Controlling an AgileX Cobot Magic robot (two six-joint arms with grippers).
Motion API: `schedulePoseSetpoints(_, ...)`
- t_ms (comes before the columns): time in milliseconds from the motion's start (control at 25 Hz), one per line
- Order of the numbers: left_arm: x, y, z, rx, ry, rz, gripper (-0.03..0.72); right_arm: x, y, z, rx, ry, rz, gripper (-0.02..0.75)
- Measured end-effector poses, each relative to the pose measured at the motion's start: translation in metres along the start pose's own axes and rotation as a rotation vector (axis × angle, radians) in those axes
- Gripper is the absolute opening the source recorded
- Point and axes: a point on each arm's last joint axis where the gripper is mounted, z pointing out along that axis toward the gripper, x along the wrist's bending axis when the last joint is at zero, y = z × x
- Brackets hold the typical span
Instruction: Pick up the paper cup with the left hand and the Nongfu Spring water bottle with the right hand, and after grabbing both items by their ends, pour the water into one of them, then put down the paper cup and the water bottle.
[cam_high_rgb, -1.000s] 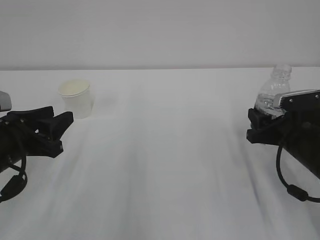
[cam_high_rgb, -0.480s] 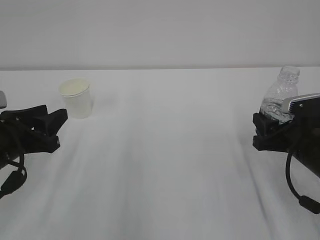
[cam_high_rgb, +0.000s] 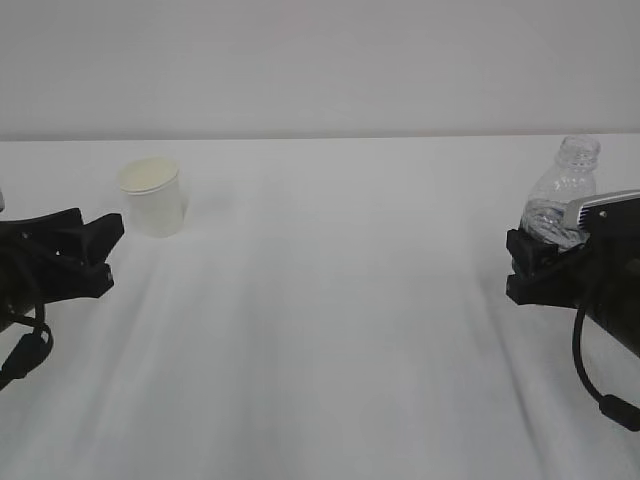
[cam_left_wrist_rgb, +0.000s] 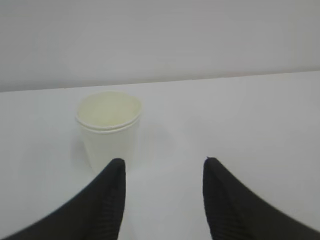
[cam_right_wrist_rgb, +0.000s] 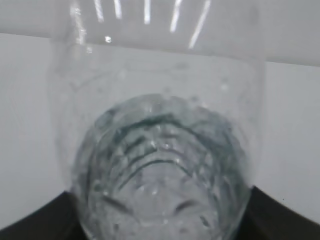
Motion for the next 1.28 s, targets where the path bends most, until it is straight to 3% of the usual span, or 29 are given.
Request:
schedulePoseSetpoints(200,0.009,-0.014,0.006,0.041,0.091,-0.038,0.359,0.0,0.0,0.0,0.0,0.005,-0.003,0.417)
schedulePoseSetpoints(320,0.011,-0.022,0.017,0.063,0.096,-0.039,0.377,0.001,0.0,0.0,0.0,0.007,-0.004,0.417)
schedulePoseSetpoints(600,0.01,-0.045,0.049,0.114,0.049,-0.016,0.608,0.001,0.0,0.0,-0.001,0.01,-0.006,0.417)
schedulePoseSetpoints(720,0.011,-0.051,0.062,0.115,0.049,-0.015,0.668,0.001,0.0,0.0,-0.001,0.014,-0.007,0.417)
schedulePoseSetpoints(1280,0.022,-0.069,0.108,0.088,0.062,-0.014,0.687,0.002,0.0,0.0,-0.001,0.021,-0.011,0.417)
